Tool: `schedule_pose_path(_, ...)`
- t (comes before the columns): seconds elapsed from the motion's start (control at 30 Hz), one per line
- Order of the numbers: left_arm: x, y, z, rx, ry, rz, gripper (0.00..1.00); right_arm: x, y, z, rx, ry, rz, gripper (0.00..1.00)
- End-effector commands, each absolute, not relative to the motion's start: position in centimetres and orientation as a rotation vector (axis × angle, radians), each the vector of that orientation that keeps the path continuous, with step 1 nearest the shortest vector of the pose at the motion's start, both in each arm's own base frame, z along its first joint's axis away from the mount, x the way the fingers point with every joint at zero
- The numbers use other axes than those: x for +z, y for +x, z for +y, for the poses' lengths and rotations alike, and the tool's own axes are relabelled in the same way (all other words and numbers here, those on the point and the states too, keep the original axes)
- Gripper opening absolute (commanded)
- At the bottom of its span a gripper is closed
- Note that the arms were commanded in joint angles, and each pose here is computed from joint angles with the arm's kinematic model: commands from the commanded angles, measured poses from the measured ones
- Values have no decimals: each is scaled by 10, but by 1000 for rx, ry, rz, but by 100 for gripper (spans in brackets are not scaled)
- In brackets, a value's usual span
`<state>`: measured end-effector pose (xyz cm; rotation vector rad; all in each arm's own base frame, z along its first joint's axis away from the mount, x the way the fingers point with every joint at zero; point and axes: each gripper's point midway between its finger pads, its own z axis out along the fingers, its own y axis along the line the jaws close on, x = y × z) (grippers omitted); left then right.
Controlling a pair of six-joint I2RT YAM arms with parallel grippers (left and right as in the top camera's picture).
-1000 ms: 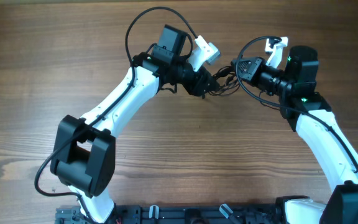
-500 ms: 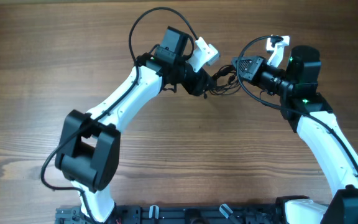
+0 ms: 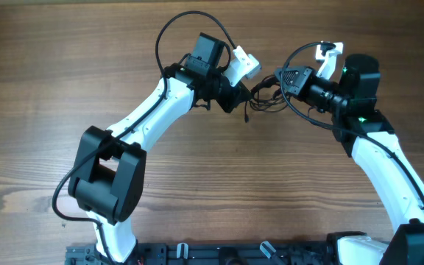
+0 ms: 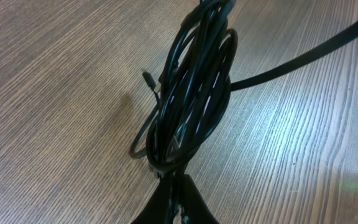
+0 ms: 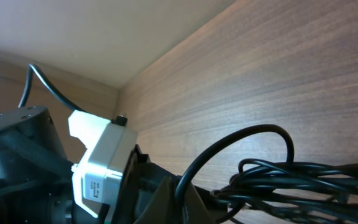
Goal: Untangle cables
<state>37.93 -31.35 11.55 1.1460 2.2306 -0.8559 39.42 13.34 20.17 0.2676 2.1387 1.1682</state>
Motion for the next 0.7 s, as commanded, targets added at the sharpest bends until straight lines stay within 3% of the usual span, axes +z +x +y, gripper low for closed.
schedule_pose_path(0.0, 120, 378, -320, -903, 1148, 2213, 4, 209, 392, 131, 1141, 230, 2121, 5)
schedule_pose_path(0.27, 150, 366, -325, -1005, 1144, 2153, 4, 174, 387, 112, 963, 329, 2248, 5)
schedule_pose_path(0.37, 176, 365, -325, -990, 1144, 2091, 4, 173, 386, 112, 962, 331, 2250, 5)
schedule_pose_path(0.43, 198, 362, -323, -979, 1144, 2042, 4, 169, 387, 107, 925, 358, 2261, 10)
schedule_pose_path(0.6, 264, 346, -315, -942, 1140, 1889, 4, 135, 374, 81, 698, 451, 2388, 9)
schedule_pose_path(0.63, 272, 344, -313, -938, 1139, 1870, 4, 132, 371, 79, 681, 449, 2402, 14)
schedule_pose_path(0.67, 279, 341, -312, -933, 1139, 1852, 4, 131, 370, 79, 672, 439, 2411, 37)
